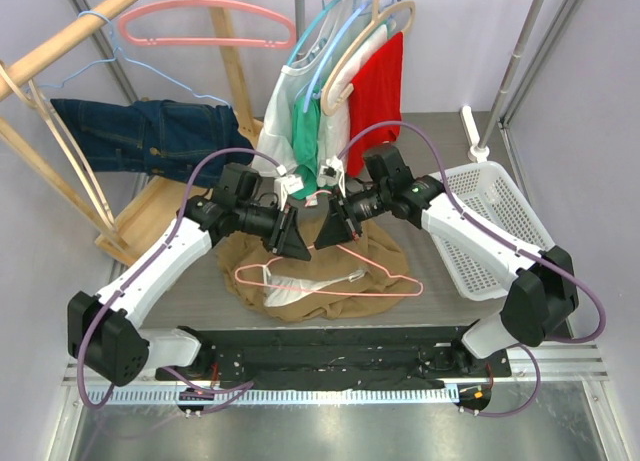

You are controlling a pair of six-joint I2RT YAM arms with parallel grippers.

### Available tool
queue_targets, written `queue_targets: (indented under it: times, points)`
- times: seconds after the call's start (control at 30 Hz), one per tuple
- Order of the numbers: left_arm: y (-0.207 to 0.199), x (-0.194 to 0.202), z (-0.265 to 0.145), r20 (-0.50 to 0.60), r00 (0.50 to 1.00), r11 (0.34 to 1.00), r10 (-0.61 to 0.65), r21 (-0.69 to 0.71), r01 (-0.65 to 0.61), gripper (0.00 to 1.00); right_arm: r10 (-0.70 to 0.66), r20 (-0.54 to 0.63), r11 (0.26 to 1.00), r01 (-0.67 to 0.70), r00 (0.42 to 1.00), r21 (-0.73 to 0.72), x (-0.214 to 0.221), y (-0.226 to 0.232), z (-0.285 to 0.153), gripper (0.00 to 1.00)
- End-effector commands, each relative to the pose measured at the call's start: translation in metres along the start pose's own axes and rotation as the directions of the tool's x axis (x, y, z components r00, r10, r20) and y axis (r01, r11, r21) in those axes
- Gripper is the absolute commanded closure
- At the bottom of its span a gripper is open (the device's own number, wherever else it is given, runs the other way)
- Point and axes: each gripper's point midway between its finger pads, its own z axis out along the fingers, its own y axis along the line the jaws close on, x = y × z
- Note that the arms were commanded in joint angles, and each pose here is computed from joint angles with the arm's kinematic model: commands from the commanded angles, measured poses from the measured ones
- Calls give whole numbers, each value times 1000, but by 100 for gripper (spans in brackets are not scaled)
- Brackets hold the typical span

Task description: Place the skirt on the hanger

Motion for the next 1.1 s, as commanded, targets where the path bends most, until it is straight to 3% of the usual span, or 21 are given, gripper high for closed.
queue_targets:
  times: [0.0,0.03,0.13,0.23,0.37,0.43,0.53,0.57,0.7,0.9,0.97,1.07]
  points:
    - [2,-16,-4,64,997,999,47,-16,-46,84,-69,52,995,72,996,-70,-25,26,-6,99]
    - [2,-17,-4,67,997,999,47,-17,-46,100,-55,52,997,57,997,-51,-25,22,-5,99]
    - [8,-18,-5,74,997,998,35,-58,-30,100,-26,63,999,24,998,28,-28,6,-3,99]
    - [26,-19,-9,97,995,984,36,-178,-18,100,-24,95,993,12,995,119,-36,-8,-5,82]
    - [44,-22,-20,148,988,950,47,-314,1,100,-18,147,956,-26,989,291,-44,-32,-14,46]
    - [54,-22,-24,163,986,928,42,-371,21,100,-27,184,924,-46,983,380,-49,-42,-23,36]
    - [66,-23,-28,189,982,899,25,-433,60,100,-39,262,835,-113,964,539,-56,-58,-47,31]
    - [69,-24,-29,198,980,893,28,-445,64,100,-49,286,797,-135,957,588,-58,-62,-57,30]
    - [79,-30,-33,250,968,862,6,-492,122,100,-20,312,764,-187,950,617,-42,-47,-75,30]
    - [86,-38,-35,291,957,842,6,-518,153,100,271,198,661,-332,942,673,51,-44,-81,33]
    - [89,-42,-34,303,953,838,5,-521,161,100,350,192,638,-383,917,668,73,-38,-79,42]
    - [98,-48,-35,326,945,817,15,-548,177,100,400,157,672,-406,903,619,92,-19,-69,63]
